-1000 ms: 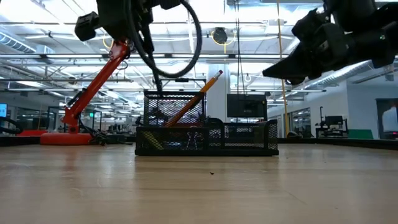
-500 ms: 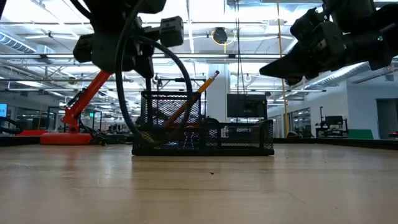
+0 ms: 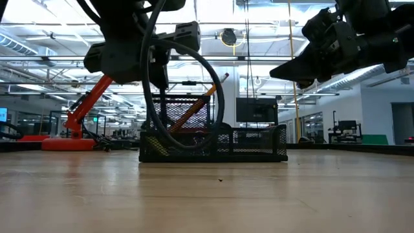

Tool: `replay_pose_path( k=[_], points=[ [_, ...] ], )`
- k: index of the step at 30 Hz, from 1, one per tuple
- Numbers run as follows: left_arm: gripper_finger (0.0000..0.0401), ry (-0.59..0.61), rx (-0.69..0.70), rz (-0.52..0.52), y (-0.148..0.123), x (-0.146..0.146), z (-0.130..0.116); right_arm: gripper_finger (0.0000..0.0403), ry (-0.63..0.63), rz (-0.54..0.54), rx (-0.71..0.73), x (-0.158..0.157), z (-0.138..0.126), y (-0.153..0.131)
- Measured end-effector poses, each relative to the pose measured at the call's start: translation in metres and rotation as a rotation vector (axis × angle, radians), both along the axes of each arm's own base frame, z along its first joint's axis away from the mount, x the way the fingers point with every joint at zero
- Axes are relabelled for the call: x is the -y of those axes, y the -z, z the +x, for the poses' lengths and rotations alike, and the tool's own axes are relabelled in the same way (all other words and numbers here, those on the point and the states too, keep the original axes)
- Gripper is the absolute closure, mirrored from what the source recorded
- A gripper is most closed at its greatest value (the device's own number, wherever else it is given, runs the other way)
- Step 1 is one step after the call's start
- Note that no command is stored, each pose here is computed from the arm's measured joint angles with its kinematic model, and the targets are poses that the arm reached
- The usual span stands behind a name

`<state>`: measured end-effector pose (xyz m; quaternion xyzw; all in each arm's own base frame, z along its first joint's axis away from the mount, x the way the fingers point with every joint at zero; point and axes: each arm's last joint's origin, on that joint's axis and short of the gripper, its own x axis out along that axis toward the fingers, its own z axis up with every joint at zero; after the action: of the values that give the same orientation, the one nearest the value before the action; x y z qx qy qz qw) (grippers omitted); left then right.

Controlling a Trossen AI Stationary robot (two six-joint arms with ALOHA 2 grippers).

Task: Pick and place office supplies into organizer
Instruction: Put the left pen into the desk organizer

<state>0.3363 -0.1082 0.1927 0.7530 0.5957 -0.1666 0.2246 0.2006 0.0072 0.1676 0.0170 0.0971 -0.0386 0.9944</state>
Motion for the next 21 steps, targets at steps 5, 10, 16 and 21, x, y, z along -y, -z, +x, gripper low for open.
replay_pose_path(
  k=[5, 10, 16, 21],
  points=[
    [0.0322, -0.035, 0.062, -0.009, -0.0002, -0.0001, 0.0001, 0.0403, 0.0, 0.0, 0.0, 0.0, 0.0, 0.0],
    [0.0288, -0.074, 0.131, -0.022, -0.0004, 0.0002, 0.0, 0.0403, 0.0, 0.0, 0.0, 0.0, 0.0, 0.0],
    [0.025, -0.089, 0.182, -0.015, -0.0009, 0.0016, -0.0003, 0.0403, 0.0, 0.0, 0.0, 0.0, 0.0, 0.0],
    [0.0225, -0.092, 0.255, 0.023, -0.0048, 0.0042, -0.0001, 0.0403, -0.001, -0.001, 0.0, 0.0, 0.0, 0.0]
  ],
)
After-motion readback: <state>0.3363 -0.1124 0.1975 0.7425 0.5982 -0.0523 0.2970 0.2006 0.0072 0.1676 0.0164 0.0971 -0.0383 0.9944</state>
